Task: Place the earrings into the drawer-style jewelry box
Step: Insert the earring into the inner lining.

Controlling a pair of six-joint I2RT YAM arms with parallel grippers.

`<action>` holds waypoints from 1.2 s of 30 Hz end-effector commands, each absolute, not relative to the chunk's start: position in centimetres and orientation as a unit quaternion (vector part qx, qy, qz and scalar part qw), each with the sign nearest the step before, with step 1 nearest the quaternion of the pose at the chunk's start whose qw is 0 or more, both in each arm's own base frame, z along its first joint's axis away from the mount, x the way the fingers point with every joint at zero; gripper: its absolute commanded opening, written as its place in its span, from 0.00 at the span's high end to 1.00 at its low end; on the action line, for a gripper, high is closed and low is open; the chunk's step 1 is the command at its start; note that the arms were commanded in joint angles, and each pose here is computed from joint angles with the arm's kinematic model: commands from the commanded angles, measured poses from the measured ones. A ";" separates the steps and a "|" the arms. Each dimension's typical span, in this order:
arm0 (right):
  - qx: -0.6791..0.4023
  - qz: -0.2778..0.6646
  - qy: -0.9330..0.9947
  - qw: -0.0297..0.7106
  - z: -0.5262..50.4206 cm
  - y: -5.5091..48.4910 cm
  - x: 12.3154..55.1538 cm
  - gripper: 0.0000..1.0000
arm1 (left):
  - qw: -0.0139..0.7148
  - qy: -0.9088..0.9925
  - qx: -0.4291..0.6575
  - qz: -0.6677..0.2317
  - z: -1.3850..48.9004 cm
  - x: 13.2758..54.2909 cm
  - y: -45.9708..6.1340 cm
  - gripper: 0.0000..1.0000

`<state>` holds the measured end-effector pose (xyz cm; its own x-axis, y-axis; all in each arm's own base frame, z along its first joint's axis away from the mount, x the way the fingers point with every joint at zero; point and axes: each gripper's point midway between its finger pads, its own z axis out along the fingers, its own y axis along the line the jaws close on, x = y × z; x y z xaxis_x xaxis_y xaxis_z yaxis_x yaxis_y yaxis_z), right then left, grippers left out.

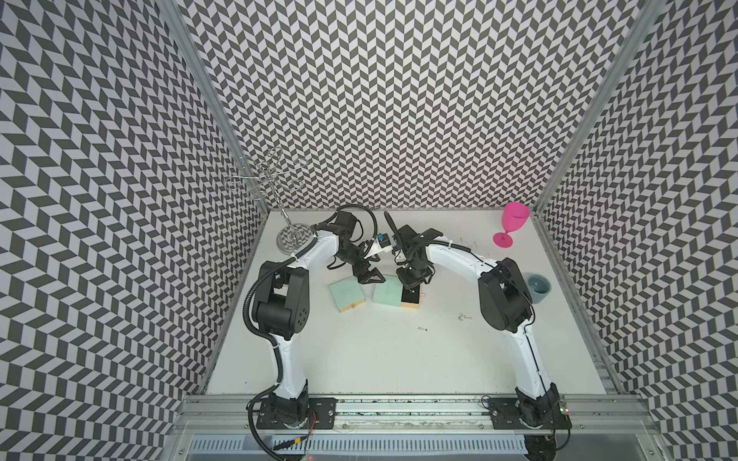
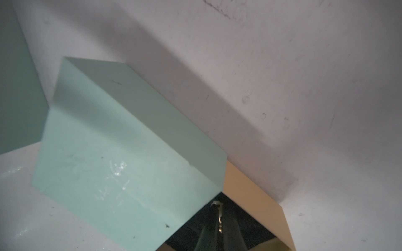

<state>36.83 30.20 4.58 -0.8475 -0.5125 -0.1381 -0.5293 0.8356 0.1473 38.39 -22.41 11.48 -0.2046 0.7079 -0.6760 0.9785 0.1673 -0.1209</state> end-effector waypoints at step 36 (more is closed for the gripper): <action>-0.269 0.084 0.953 0.115 9.0 30.0 38.0 0.89 | 0.241 0.722 0.593 -0.263 10.3 39.1 -22.5 0.05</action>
